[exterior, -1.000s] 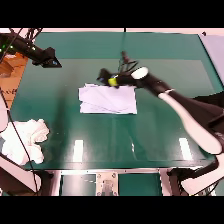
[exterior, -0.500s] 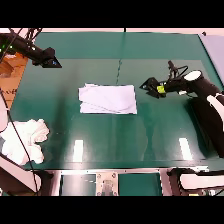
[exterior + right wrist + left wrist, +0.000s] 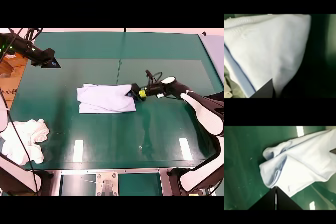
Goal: Fold the shirts.
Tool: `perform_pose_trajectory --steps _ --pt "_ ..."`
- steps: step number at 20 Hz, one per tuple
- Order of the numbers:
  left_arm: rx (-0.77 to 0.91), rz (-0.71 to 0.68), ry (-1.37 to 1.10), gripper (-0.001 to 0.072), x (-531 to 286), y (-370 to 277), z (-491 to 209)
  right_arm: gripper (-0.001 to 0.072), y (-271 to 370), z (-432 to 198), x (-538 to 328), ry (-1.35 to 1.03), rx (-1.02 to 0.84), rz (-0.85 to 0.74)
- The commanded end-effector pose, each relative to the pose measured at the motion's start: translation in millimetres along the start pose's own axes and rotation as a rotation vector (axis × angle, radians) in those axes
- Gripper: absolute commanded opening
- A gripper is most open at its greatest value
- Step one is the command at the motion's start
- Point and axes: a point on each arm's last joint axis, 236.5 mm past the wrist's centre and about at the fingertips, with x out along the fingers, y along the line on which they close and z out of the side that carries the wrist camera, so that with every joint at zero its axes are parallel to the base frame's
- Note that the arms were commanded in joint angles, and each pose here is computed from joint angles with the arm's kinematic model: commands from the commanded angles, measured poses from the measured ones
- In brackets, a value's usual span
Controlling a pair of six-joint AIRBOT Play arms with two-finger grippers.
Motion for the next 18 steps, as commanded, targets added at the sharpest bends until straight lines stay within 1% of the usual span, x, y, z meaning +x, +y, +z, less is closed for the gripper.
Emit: perform_pose_trajectory --steps 1,4,6,7,9,12,14,18 --pt "-0.004 0.047 0.01 0.0024 -1 11 -2 0.001 55 19 -6 -0.009 -0.057 0.089" --pt "-0.005 0.052 0.019 0.0024 -1 12 -4 0.0009 116 57 -84 -0.144 -0.178 0.145" --pt "-0.006 0.051 0.022 0.0024 -1 11 -5 0.001 139 82 -163 -0.293 -0.233 0.101" --pt "-0.005 0.05 0.025 0.0024 -1 11 -6 0.001 136 93 -208 -0.371 -0.221 0.047" --pt "-0.005 0.049 0.027 0.0025 -1 11 -6 0.001 107 106 -295 -0.512 -0.116 -0.067" --pt "-0.006 0.048 0.03 0.0024 -1 11 -7 0.0009 53 100 -402 -0.688 0.069 -0.146" --pt "-0.008 0.046 0.03 0.0024 -1 10 -7 0.0009 12 87 -464 -0.807 0.19 -0.232" --pt "-0.024 0.046 0.029 0.0024 -1 10 -7 0.001 -74 35 -553 -0.994 0.535 -0.36"
